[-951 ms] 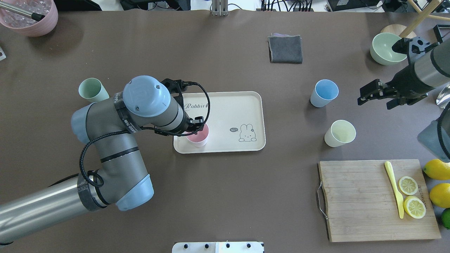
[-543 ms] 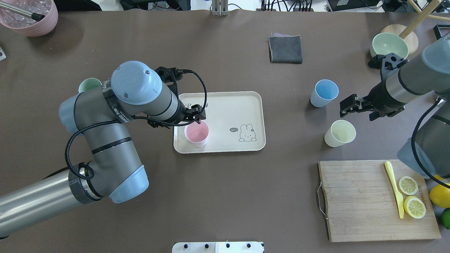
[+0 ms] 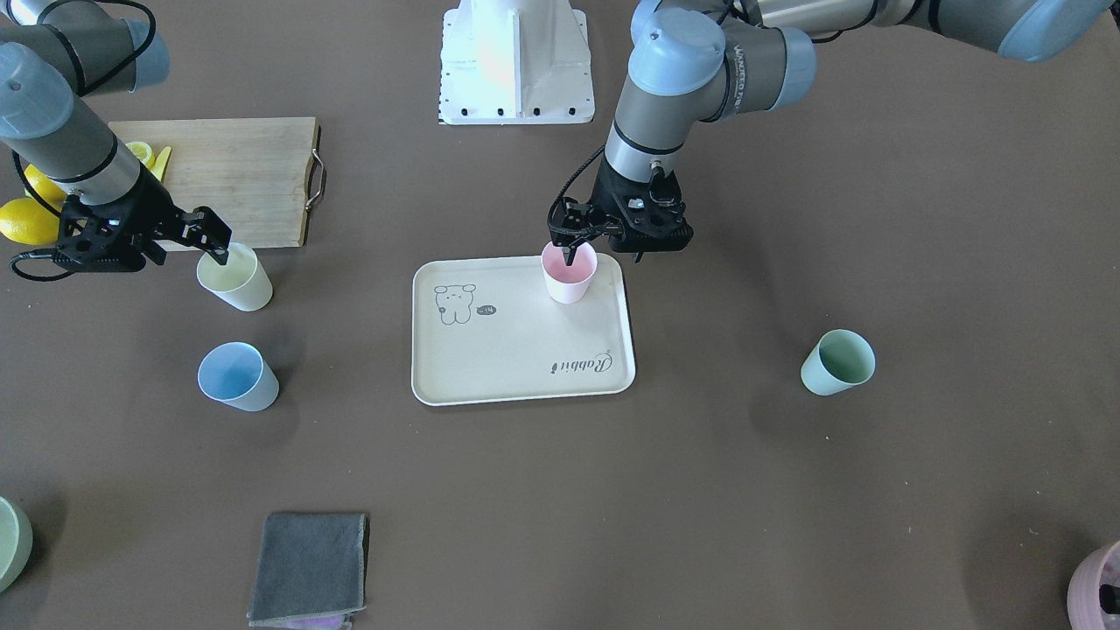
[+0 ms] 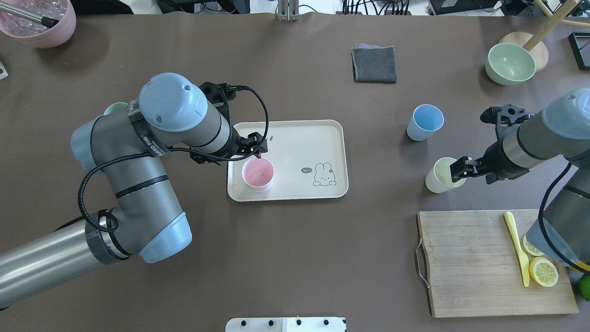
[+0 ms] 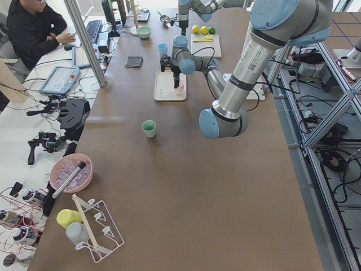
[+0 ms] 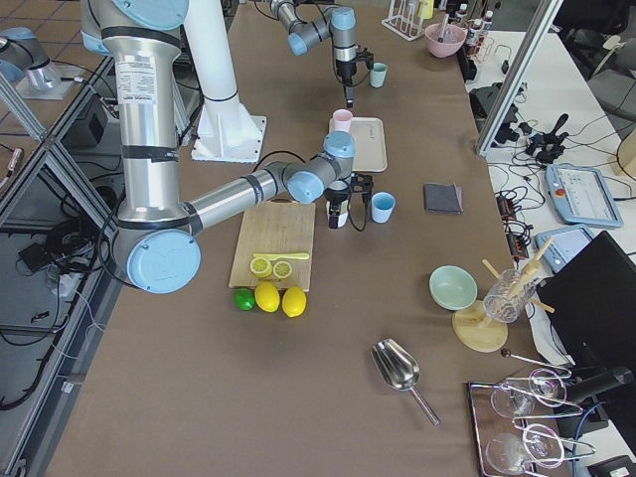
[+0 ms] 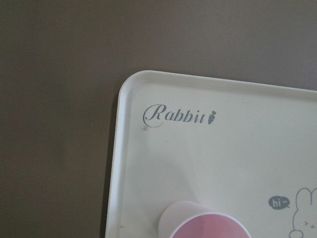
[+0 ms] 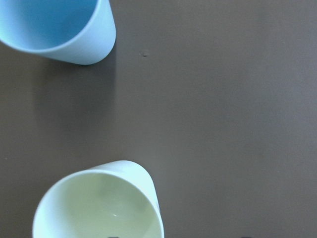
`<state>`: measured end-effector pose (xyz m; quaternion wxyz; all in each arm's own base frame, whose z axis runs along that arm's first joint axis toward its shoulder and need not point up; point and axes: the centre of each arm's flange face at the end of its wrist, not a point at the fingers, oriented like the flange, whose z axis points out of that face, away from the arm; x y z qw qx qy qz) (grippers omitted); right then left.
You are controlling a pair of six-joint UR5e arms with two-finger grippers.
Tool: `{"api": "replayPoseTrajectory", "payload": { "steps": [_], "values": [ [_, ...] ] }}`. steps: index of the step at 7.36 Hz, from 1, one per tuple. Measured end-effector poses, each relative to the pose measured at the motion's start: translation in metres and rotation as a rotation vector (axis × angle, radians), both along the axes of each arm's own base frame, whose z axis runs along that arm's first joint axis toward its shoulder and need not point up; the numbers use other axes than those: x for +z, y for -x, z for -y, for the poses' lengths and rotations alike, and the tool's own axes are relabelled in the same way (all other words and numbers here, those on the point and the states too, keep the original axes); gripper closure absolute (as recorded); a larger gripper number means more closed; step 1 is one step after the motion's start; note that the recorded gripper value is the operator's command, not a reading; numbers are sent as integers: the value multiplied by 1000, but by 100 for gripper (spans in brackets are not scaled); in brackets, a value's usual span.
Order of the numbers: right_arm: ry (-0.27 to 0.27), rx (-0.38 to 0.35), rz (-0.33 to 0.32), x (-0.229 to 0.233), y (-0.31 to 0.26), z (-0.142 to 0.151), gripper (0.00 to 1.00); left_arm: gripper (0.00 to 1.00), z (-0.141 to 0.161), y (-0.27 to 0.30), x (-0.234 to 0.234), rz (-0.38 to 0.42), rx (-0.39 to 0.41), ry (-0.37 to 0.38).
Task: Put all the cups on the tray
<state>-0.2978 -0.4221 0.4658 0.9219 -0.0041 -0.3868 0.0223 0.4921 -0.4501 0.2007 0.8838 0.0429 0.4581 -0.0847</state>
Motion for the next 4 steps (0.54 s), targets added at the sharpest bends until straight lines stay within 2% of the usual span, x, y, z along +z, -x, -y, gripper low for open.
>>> {"api": "replayPoseTrajectory", "payload": {
  "steps": [2,4],
  "values": [
    [-16,-2,-29,6,14,0,100,2,9,17,-6,12,2,-19],
    [-35,2,-8,-10,20,2,100,2,38,64,-14,-4,24,-20]
  ]
}}
